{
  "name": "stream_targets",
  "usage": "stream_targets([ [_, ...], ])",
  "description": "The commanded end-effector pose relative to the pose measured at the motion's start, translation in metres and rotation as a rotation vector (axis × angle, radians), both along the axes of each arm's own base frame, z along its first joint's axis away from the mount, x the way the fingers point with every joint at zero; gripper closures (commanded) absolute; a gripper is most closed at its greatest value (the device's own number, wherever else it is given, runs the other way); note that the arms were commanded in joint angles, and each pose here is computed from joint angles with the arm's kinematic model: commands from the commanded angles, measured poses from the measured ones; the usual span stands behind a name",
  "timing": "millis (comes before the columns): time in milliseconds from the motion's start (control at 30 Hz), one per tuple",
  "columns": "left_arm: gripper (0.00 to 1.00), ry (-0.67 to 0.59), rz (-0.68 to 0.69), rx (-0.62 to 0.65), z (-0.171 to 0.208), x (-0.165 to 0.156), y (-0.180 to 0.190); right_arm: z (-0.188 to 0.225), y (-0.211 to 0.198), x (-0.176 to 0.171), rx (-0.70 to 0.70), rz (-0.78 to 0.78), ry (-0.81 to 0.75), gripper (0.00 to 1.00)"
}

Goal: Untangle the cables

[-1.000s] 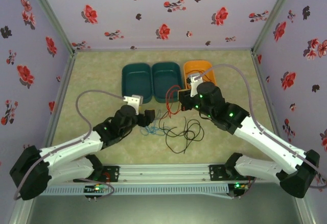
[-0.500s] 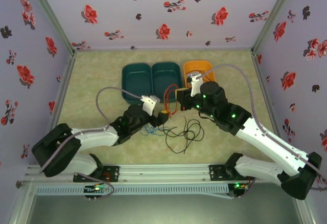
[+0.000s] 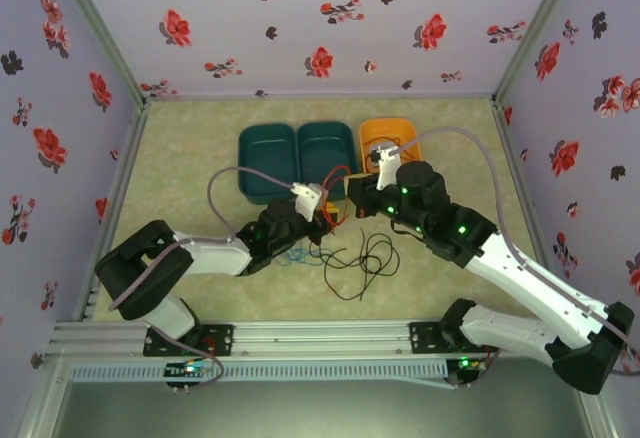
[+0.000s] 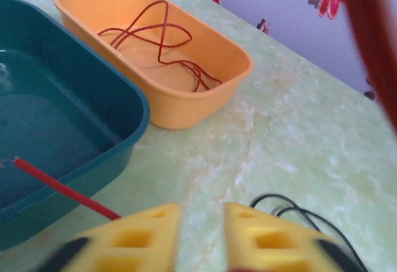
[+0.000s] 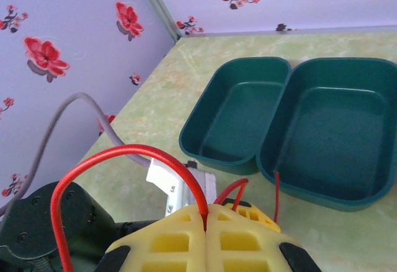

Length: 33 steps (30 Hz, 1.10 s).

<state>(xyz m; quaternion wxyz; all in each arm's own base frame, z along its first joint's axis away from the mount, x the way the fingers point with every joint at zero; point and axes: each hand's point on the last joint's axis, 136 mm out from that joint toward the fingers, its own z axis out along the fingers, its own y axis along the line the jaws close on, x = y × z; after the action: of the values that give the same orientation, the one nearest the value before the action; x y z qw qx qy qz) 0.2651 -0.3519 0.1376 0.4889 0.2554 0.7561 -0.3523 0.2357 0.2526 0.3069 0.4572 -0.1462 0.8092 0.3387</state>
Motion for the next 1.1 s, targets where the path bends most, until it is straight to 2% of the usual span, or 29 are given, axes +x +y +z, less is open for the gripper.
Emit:
stream_targets([
  [0, 0.95, 0.012, 0.048, -0.002, 0.009, 0.005, 0.004, -0.009, -0.031, 0.005, -0.058, -0.151, 0.018, 0.98],
  [67, 0.99, 0.027, 0.076, 0.005, 0.007, 0.003, 0.013, -0.017, -0.055, 0.011, -0.117, -0.272, 0.026, 0.97],
  [167, 1.00, 0.058, 0.114, 0.018, 0.000, -0.002, 0.028, -0.030, -0.091, 0.016, -0.203, -0.445, 0.038, 0.96],
  [300, 1.00, 0.089, 0.152, 0.071, -0.013, -0.011, 0.046, -0.042, -0.115, 0.018, -0.249, -0.562, 0.055, 0.95],
  [467, 1.00, 0.089, 0.201, 0.130, -0.018, -0.013, 0.060, -0.055, -0.136, 0.020, -0.280, -0.667, 0.078, 0.90],
  [667, 1.00, 0.062, 0.241, 0.163, -0.013, -0.011, 0.071, -0.081, -0.165, 0.017, -0.309, -0.779, 0.162, 0.89],
  [800, 1.00, 0.049, 0.244, 0.171, -0.009, -0.012, 0.073, -0.099, -0.180, 0.015, -0.307, -0.828, 0.226, 0.86],
  [1067, 1.00, 0.028, 0.247, 0.158, 0.002, -0.014, 0.076, -0.138, -0.196, 0.011, -0.335, -0.874, 0.334, 0.86],
])
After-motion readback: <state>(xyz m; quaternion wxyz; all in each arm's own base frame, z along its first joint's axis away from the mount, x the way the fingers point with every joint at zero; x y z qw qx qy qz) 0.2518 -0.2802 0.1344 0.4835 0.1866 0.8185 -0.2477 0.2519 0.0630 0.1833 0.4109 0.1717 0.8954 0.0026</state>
